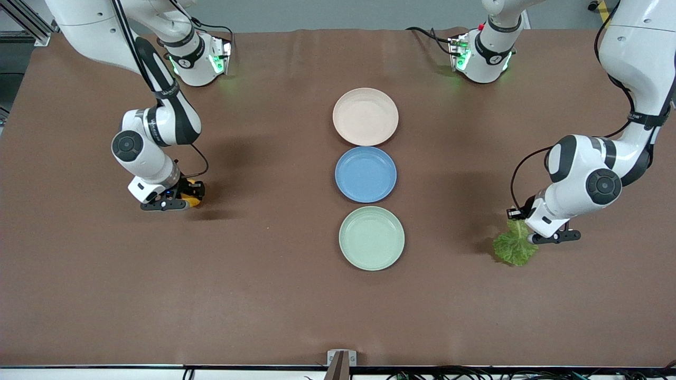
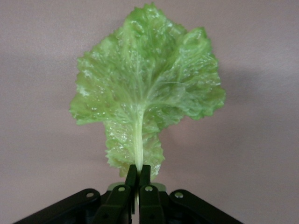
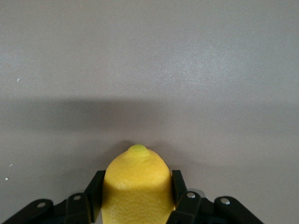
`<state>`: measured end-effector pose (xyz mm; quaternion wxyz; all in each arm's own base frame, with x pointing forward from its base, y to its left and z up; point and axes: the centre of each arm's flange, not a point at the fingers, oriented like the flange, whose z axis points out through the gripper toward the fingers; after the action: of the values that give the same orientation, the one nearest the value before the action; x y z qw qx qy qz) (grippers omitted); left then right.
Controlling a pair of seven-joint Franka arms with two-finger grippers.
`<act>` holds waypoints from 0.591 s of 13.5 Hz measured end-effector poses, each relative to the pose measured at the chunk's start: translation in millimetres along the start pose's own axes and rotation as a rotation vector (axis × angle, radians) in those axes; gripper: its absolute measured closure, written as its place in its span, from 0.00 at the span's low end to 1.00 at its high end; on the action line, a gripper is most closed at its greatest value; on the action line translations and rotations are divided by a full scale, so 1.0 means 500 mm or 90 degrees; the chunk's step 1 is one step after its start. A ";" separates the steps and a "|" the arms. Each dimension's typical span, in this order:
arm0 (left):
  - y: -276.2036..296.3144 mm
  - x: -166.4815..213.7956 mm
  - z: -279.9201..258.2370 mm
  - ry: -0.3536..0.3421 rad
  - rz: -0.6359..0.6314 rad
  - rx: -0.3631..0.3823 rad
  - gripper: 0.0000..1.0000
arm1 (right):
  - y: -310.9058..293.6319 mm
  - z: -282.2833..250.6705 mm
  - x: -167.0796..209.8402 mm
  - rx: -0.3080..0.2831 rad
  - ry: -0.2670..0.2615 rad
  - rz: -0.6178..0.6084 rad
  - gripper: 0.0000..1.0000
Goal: Pick lemon and lettuce from plates
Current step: 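Lift the lemon with the right gripper while the left gripper lifts the lettuce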
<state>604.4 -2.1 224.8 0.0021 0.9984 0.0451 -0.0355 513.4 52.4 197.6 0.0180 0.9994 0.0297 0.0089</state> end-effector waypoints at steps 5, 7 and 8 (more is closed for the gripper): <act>-0.028 -0.008 0.016 0.008 -0.007 -0.005 0.93 | 0.000 -0.008 0.007 -0.002 -0.027 -0.004 0.11; -0.049 -0.005 0.011 0.011 0.002 -0.005 0.76 | 0.000 -0.059 0.038 -0.004 -0.067 -0.005 0.00; -0.051 -0.001 0.000 0.019 0.010 -0.005 0.64 | 0.000 -0.104 0.058 -0.005 -0.082 -0.005 0.00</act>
<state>601.8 23.4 224.9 0.0054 0.9991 0.0372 -0.0205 541.1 56.0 249.8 0.0236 0.9977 0.0321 -0.0555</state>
